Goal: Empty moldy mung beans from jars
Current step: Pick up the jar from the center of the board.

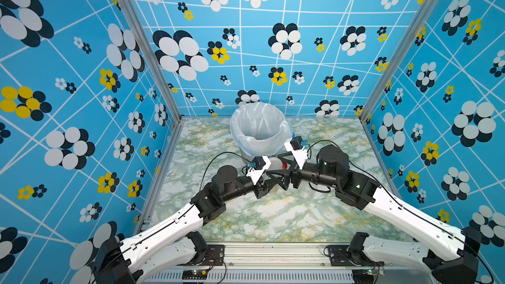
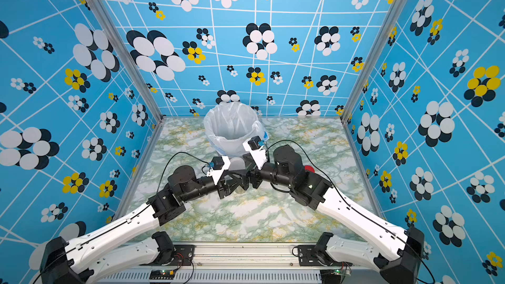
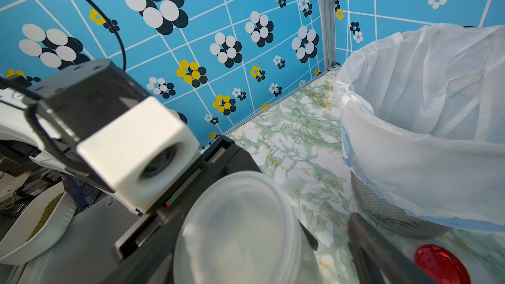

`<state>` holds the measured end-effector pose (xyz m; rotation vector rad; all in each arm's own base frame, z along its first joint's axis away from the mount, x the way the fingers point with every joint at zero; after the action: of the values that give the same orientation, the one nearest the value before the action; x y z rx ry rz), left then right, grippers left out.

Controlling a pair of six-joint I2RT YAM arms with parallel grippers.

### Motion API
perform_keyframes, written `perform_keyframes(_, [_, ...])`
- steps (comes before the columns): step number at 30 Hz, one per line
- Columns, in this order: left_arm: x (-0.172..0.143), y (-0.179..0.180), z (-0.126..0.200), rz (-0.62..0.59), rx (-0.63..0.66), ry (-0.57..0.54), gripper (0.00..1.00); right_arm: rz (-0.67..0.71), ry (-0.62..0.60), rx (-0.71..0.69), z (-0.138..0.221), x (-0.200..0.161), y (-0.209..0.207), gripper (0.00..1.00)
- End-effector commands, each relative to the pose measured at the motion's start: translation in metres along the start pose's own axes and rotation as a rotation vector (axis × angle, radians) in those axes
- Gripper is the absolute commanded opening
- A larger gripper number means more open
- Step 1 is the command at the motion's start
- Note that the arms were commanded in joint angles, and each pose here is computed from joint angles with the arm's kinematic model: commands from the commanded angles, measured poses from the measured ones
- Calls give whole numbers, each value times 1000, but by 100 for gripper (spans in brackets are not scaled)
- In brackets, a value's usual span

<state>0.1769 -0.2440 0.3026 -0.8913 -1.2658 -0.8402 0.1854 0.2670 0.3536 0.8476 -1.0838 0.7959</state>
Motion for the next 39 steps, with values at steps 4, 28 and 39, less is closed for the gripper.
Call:
perform_keyframes(4, [17,-4,-3,-40,-18,-41,54,-24,-11,-46,-10,1,-6,71])
perform_keyframes(28, [2,14,-15,-14,60,-55,81,-58,-226,-105,34,49,-1,45])
perform_keyframes(39, [-3,31,-20,56,45,-110,79,-122,-342,-138,67,62,-2,45])
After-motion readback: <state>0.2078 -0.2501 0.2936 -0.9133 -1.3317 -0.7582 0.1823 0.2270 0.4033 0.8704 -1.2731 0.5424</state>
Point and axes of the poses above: each gripper's point midway between its finger pads, its own z axis back along the fingers, its own y axis along the line the jaws close on, x = y × z, the point moved 6 cm from there along z, back along the fingers, and after that the axes turned 4 degrees about z, right-handed, at the moved point
